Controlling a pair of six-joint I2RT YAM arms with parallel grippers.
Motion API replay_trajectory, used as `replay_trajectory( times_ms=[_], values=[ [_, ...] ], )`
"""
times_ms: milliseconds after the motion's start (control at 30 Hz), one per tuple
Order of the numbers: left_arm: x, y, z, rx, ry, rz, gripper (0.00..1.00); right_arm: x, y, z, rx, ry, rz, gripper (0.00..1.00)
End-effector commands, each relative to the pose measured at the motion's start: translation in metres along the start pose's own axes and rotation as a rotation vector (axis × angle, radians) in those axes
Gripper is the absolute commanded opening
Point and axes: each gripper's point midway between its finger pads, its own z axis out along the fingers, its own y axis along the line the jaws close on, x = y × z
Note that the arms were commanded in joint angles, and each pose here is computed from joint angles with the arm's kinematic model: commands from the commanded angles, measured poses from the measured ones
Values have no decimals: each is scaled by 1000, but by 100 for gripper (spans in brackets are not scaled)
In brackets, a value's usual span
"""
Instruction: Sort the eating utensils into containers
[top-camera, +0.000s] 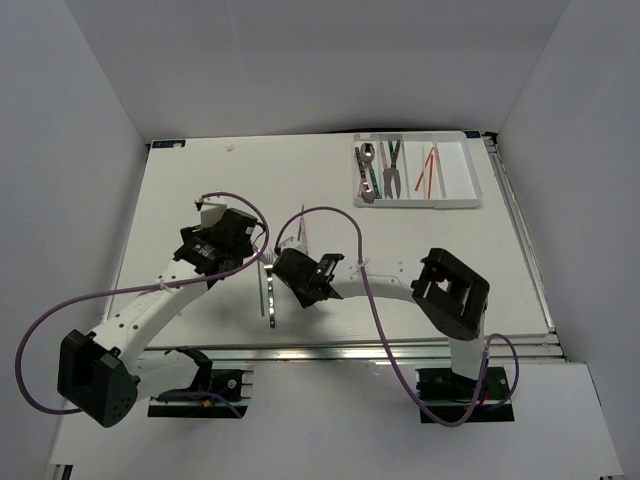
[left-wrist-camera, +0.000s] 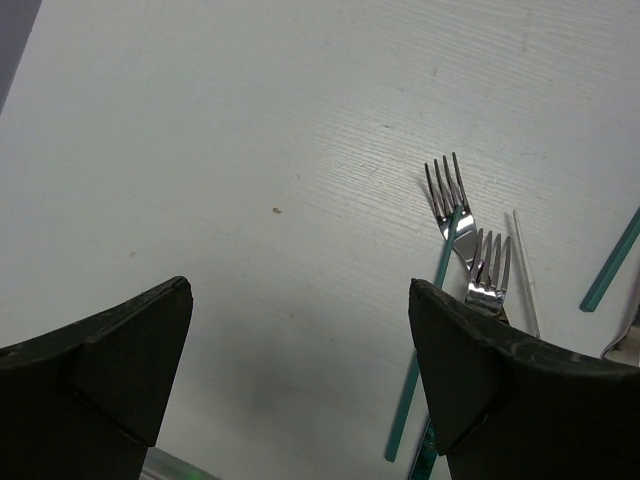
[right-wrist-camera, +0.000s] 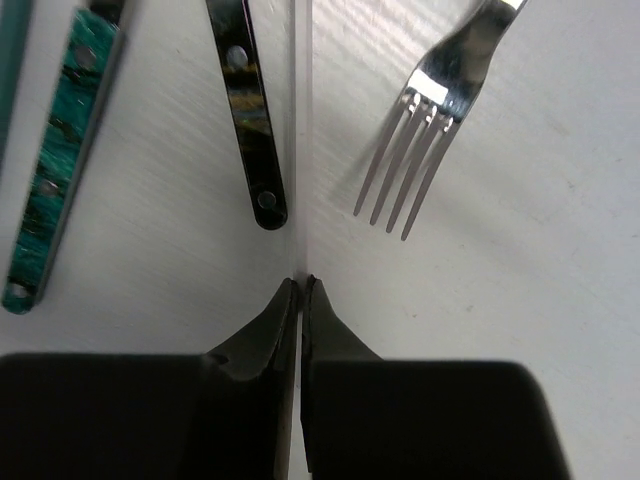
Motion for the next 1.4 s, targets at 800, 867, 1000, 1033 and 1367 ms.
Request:
replay_trajectory(
  times_ms=[800, 867, 1000, 1033, 1367],
  values=[
    [0, -4, -1, 38, -7, -5, 98, -147, -419, -35, 446, -264, 384, 0],
    [3, -3, 1, 30, 2, 6, 98, -163, -459, -43, 482, -309, 418, 0],
    [5, -5, 2, 31, 9, 12, 98, -159, -504, -13, 518, -277, 443, 0],
    [5, -5, 2, 33, 9, 11, 98, -159, -511, -10, 522, -276, 423, 0],
    [10, -16, 3, 84, 32, 6, 98, -141, -529, 10, 480, -284, 461, 13]
  ],
)
